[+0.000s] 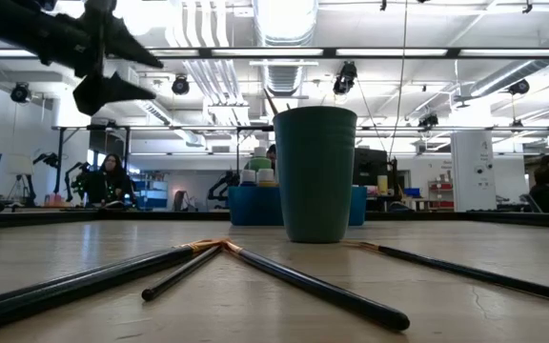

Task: Pick & Place Paint Supplies
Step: Put the yellow paint brush into the green cup

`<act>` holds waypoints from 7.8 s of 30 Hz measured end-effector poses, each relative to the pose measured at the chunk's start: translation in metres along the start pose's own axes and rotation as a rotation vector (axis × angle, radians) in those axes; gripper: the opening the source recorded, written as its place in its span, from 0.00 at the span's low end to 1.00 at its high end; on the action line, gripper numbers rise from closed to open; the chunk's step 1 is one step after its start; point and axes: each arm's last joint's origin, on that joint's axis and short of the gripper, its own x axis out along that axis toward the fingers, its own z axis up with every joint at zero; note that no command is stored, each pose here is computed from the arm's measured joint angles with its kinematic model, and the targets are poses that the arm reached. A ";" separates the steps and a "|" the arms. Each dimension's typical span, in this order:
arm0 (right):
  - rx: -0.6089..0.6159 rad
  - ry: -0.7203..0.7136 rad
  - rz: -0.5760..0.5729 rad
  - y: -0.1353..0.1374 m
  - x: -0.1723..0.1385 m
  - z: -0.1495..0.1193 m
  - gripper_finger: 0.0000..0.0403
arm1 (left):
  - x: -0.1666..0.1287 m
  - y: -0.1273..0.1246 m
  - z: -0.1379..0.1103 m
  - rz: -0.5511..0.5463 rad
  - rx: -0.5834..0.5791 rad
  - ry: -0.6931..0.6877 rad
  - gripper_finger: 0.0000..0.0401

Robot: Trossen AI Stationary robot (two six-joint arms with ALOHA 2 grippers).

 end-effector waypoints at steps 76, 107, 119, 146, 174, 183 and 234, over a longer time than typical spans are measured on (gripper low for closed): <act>0.125 -0.043 -0.250 -0.012 -0.027 -0.028 0.02 | 0.052 -0.144 -0.099 -0.029 0.020 0.615 0.77; 0.030 -0.034 -0.259 -0.012 -0.027 -0.028 0.02 | 0.102 -0.185 -0.134 0.269 -0.112 0.697 0.68; 0.019 -0.031 -0.259 -0.013 -0.027 -0.028 0.02 | 0.109 -0.187 -0.147 0.308 -0.215 0.769 0.68; 0.020 -0.032 -0.259 -0.013 -0.027 -0.028 0.02 | 0.131 -0.207 -0.154 0.414 -0.123 0.882 0.68; 0.045 -0.039 -0.258 -0.012 -0.027 -0.028 0.02 | 0.154 -0.182 -0.160 0.590 -0.200 0.867 0.63; 0.044 -0.039 -0.258 -0.012 -0.027 -0.028 0.02 | 0.157 -0.179 -0.162 0.606 -0.200 0.867 0.61; 0.018 -0.038 -0.258 -0.012 -0.027 -0.027 0.02 | 0.160 -0.174 -0.171 0.615 -0.140 0.910 0.15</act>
